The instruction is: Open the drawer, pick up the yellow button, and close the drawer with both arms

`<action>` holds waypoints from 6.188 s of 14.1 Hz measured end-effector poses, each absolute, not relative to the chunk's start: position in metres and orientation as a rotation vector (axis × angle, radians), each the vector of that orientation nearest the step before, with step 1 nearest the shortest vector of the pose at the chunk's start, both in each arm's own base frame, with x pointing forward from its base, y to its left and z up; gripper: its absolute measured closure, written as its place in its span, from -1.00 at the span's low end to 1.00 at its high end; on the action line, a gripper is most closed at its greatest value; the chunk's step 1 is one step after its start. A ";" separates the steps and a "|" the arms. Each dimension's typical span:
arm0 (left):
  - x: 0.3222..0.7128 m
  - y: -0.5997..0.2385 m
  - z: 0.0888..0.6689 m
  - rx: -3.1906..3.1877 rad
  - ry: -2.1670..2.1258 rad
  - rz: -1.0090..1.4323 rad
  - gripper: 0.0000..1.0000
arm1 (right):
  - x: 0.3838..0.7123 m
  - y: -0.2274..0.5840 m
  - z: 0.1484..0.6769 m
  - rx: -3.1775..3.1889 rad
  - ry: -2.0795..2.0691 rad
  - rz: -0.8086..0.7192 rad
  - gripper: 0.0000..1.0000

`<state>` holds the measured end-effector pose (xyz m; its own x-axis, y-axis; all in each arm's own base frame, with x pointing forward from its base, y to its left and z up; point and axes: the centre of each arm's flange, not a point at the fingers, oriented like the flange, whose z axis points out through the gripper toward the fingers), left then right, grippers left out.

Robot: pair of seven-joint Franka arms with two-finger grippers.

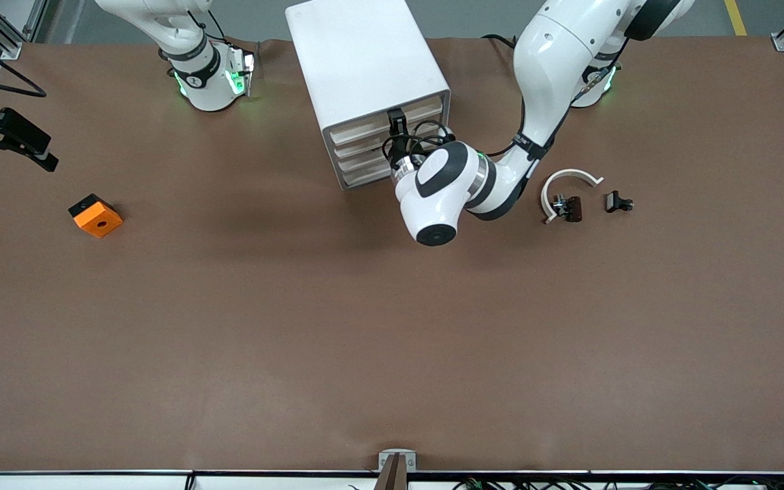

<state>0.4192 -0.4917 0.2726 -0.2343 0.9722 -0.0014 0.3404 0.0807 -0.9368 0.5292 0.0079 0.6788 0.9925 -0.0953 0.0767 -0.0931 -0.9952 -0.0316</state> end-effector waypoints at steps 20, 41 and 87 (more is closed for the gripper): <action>0.542 -0.393 0.288 -1.201 -1.966 1.278 0.67 | 0.559 0.066 0.674 -3.061 0.150 -0.315 -1.00; 0.680 -0.179 0.324 -1.667 -2.331 1.280 -1.00 | 0.447 0.416 0.559 -2.975 1.064 0.087 -1.00; 0.508 -0.338 0.373 -3.174 -0.473 0.267 -1.00 | 0.505 0.393 0.539 -3.143 0.939 0.392 0.17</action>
<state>0.5079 -0.3382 0.3728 0.9432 0.2825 -0.1746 0.2955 -0.9539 0.0528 0.5047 0.3931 0.5388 0.8115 -0.5565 -0.1782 -0.5182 -0.8263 0.2207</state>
